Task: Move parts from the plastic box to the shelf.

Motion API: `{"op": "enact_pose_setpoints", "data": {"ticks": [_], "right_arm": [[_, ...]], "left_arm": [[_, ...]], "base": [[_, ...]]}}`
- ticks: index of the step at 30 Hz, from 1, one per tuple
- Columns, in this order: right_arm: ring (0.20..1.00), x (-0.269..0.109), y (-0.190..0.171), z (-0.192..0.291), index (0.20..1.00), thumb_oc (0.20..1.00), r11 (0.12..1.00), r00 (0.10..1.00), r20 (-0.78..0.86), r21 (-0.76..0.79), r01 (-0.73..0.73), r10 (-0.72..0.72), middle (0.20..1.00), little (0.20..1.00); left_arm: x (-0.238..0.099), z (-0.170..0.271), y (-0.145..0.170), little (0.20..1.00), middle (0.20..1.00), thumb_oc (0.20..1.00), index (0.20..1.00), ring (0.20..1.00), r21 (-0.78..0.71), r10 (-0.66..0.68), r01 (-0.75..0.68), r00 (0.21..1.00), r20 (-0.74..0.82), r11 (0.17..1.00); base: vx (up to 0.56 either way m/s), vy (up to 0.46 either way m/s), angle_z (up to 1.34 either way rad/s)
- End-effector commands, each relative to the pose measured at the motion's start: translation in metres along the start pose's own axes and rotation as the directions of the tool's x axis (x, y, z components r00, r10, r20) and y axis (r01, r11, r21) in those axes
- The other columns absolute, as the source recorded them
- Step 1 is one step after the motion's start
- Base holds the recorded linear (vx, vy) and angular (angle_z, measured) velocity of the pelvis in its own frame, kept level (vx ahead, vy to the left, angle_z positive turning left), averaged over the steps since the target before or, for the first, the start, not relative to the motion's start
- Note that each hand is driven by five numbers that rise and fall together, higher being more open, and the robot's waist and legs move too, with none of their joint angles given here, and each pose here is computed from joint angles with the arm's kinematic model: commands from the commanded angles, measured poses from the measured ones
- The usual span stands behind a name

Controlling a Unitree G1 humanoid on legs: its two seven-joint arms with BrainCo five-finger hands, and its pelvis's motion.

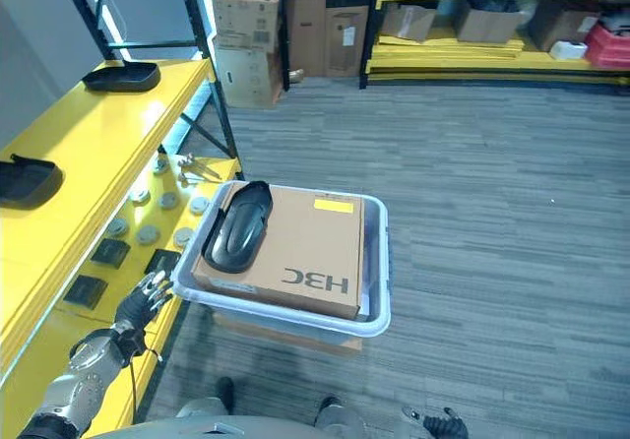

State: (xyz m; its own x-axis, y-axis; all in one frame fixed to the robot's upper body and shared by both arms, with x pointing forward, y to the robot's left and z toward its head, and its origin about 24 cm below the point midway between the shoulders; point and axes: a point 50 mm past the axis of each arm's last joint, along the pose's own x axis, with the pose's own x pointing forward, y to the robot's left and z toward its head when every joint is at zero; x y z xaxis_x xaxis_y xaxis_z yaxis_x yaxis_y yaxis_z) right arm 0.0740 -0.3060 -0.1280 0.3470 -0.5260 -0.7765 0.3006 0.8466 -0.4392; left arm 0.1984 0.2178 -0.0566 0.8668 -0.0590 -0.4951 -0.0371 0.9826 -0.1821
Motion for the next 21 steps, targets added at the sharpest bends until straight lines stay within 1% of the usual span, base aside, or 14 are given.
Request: {"op": "enact_pose_setpoints", "data": {"ticks": [1,4,7,8,9,10,11,12,13,15,16,17,18,21], "right_arm": [[1.0,0.001,0.008,0.017,1.0,1.0,0.99,0.998,0.045,0.138,0.032,-0.038,1.0,1.0],[1.0,-0.002,0.012,0.036,1.0,1.0,0.982,0.991,0.126,0.185,0.031,-0.055,1.0,1.0],[1.0,-0.011,0.01,0.077,1.0,1.0,0.95,0.954,0.277,0.312,0.027,-0.118,1.0,1.0],[1.0,-0.016,0.005,0.096,1.0,1.0,0.93,0.919,0.355,0.365,0.034,-0.173,1.0,1.0],[1.0,-0.02,0.0,0.109,1.0,1.0,0.918,0.893,0.398,0.394,0.037,-0.208,1.0,1.0],[1.0,-0.035,-0.014,0.146,1.0,1.0,0.879,0.797,0.519,0.476,0.031,-0.309,1.0,1.0],[1.0,-0.057,-0.033,0.18,1.0,1.0,0.845,0.681,0.614,0.534,0.015,-0.4,1.0,1.0],[1.0,-0.064,-0.04,0.189,1.0,1.0,0.836,0.643,0.637,0.548,0.011,-0.426,1.0,1.0],[1.0,-0.075,-0.051,0.204,1.0,1.0,0.832,0.583,0.675,0.555,0.001,-0.451,1.0,1.0],[1.0,-0.087,-0.06,0.22,1.0,1.0,0.832,0.533,0.714,0.554,-0.032,-0.455,1.0,1.0],[1.0,-0.1,-0.066,0.236,1.0,1.0,0.858,0.472,0.76,0.513,-0.012,-0.448,1.0,1.0],[1.0,-0.106,-0.067,0.244,1.0,1.0,0.871,0.451,0.779,0.491,-0.006,-0.435,1.0,1.0],[1.0,-0.111,-0.068,0.253,1.0,1.0,0.887,0.44,0.794,0.462,0.011,-0.419,1.0,1.0],[1.0,-0.109,-0.061,0.266,1.0,1.0,0.927,0.475,0.81,0.372,0.038,-0.345,1.0,1.0]], "left_arm": [[-0.002,0.025,0.02,1.0,1.0,1.0,1.0,1.0,0.304,0.085,-0.111,0.992,0.096,0.946],[-0.006,0.004,0.032,1.0,1.0,1.0,1.0,1.0,0.348,0.203,-0.191,0.979,0.002,0.918],[-0.016,-0.03,0.047,1.0,1.0,1.0,1.0,1.0,0.359,0.336,-0.278,0.935,-0.11,0.891],[-0.021,-0.043,0.051,1.0,1.0,1.0,1.0,1.0,0.453,0.38,-0.292,0.918,-0.114,0.842],[-0.023,-0.048,0.053,1.0,1.0,1.0,1.0,1.0,0.498,0.394,-0.294,0.913,-0.105,0.816],[-0.03,-0.063,0.053,1.0,1.0,1.0,1.0,1.0,0.623,0.409,-0.263,0.907,-0.101,0.737],[-0.04,-0.077,0.056,1.0,1.0,1.0,1.0,1.0,0.661,0.433,-0.251,0.893,-0.123,0.707],[-0.044,-0.082,0.058,1.0,1.0,1.0,1.0,1.0,0.659,0.445,-0.251,0.884,-0.142,0.709],[-0.049,-0.09,0.061,1.0,1.0,1.0,1.0,1.0,0.663,0.463,-0.25,0.871,-0.165,0.706],[-0.056,-0.1,0.064,1.0,1.0,1.0,1.0,1.0,0.671,0.488,-0.248,0.851,-0.194,0.699],[-0.064,-0.111,0.066,1.0,1.0,1.0,1.0,1.0,0.673,0.51,-0.242,0.829,-0.231,0.699],[-0.068,-0.118,0.066,1.0,1.0,1.0,1.0,1.0,0.673,0.52,-0.236,0.815,-0.256,0.701],[-0.073,-0.126,0.065,1.0,1.0,1.0,1.0,1.0,0.678,0.528,-0.227,0.804,-0.275,0.699],[-0.083,-0.139,0.064,1.0,1.0,1.0,1.0,1.0,0.679,0.547,-0.222,0.778,-0.31,0.7]], "base": [[0.1,0.245,-0.03],[0.08,0.165,-0.19],[0.06,0.102,-0.19],[0.02,0.04,-0.23],[0.03,0.04,-0.19],[0.02,0.042,-0.15],[0.03,0.059,-0.08],[0.02,0.063,-0.08],[0.03,0.044,-0.05],[0.03,0.052,0.0],[0.04,0.065,0.03],[0.03,0.058,-0.01],[0.03,0.044,0.02],[0.03,0.042,0.08]]}}
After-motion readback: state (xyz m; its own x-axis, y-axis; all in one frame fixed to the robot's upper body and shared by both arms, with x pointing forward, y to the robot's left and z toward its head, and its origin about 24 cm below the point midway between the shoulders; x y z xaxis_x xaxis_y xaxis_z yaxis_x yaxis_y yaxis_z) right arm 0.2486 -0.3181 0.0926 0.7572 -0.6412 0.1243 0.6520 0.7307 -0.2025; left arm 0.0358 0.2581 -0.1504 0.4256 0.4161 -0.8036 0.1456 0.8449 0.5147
